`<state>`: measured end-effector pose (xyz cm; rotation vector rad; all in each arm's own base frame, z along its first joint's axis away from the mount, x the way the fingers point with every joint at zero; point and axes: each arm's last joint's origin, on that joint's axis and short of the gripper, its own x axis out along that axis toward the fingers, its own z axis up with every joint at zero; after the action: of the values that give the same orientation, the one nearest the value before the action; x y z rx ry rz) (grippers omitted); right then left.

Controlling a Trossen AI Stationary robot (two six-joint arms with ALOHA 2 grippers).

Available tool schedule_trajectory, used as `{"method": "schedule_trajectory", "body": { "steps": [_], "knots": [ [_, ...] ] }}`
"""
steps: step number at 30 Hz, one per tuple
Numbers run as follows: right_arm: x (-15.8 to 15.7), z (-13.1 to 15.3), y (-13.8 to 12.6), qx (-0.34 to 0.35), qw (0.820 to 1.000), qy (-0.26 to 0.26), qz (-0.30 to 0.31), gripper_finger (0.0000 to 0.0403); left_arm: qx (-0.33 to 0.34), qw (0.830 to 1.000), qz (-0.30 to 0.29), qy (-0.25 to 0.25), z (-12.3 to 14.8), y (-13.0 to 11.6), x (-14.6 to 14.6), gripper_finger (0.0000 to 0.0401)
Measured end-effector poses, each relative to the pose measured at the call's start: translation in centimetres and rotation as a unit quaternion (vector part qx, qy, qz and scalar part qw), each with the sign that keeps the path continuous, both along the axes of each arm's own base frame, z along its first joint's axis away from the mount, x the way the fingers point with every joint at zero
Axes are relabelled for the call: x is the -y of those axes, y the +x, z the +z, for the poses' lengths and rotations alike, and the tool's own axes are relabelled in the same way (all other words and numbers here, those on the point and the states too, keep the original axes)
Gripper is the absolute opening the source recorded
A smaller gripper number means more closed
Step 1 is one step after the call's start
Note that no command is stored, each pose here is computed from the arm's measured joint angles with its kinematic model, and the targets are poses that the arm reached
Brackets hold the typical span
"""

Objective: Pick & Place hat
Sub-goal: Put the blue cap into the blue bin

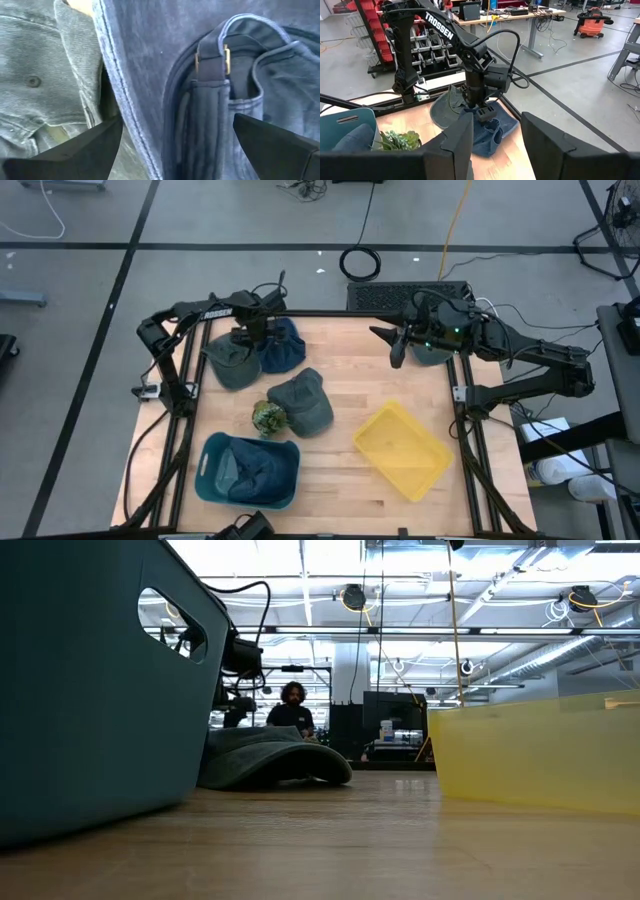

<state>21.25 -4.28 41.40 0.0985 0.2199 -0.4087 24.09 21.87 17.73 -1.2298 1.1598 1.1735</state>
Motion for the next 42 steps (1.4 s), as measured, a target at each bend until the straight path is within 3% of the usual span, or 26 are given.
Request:
{"method": "schedule_trajectory", "body": {
  "steps": [10,19,31,42],
  "knots": [
    [0.0,-0.1,0.0,-0.004,1.000,0.001,0.000,0.0155,0.017,1.000,0.007,0.008,1.0,-0.1,0.1,0.0390],
    [0.0,-0.1,0.0,-0.005,1.000,0.001,0.000,0.0155,0.039,0.998,0.025,0.051,1.7,0.2,-0.3,0.0390],
    [0.0,-0.2,0.0,-0.008,1.000,0.001,0.000,0.0155,0.041,0.997,0.048,0.045,1.7,0.0,-0.5,0.0390],
    [0.0,-0.2,0.0,-0.015,1.000,-0.015,0.004,0.0155,0.091,0.994,0.054,0.036,1.8,0.2,-1.1,0.0389]
  ]
}}
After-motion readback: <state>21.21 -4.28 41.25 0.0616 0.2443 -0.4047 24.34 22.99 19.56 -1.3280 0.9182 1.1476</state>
